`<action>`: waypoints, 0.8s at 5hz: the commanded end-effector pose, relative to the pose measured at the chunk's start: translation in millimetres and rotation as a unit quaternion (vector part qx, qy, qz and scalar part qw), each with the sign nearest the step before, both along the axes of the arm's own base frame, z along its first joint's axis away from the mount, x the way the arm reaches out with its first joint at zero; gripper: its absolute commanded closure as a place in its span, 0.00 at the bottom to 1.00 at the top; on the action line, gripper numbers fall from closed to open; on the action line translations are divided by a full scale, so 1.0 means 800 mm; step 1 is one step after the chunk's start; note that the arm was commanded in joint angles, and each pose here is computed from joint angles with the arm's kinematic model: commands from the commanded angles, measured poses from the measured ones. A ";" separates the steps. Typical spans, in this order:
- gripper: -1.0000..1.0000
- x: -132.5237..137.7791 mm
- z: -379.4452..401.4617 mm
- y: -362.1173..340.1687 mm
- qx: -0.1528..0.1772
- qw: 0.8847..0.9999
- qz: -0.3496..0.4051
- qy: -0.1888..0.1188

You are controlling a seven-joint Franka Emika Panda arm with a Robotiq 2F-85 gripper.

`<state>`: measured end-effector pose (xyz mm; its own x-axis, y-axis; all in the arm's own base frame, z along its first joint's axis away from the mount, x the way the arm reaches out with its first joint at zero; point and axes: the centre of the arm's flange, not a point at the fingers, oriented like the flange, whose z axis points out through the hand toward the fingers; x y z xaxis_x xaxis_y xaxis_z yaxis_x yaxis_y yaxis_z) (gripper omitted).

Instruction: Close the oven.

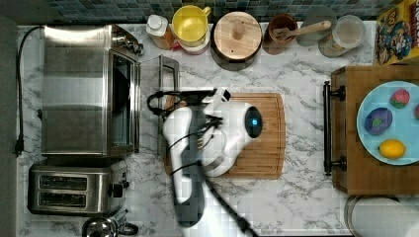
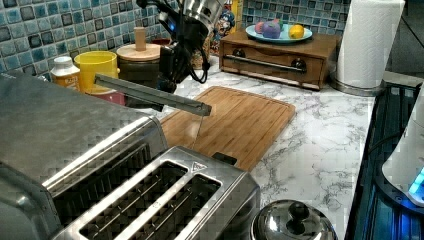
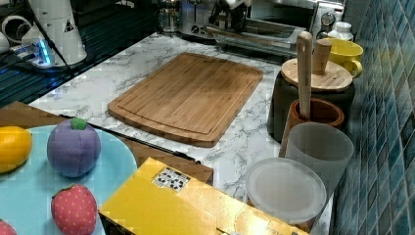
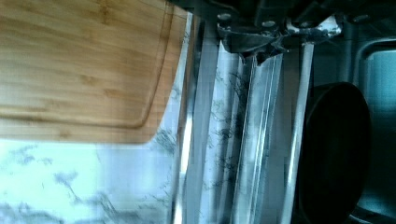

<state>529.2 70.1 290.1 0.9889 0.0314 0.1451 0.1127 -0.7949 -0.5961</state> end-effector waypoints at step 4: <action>1.00 -0.024 0.266 0.285 -0.245 0.958 -0.020 -0.150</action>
<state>495.2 294.5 413.0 0.9379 0.1964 0.2859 0.2197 -0.9742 -0.0515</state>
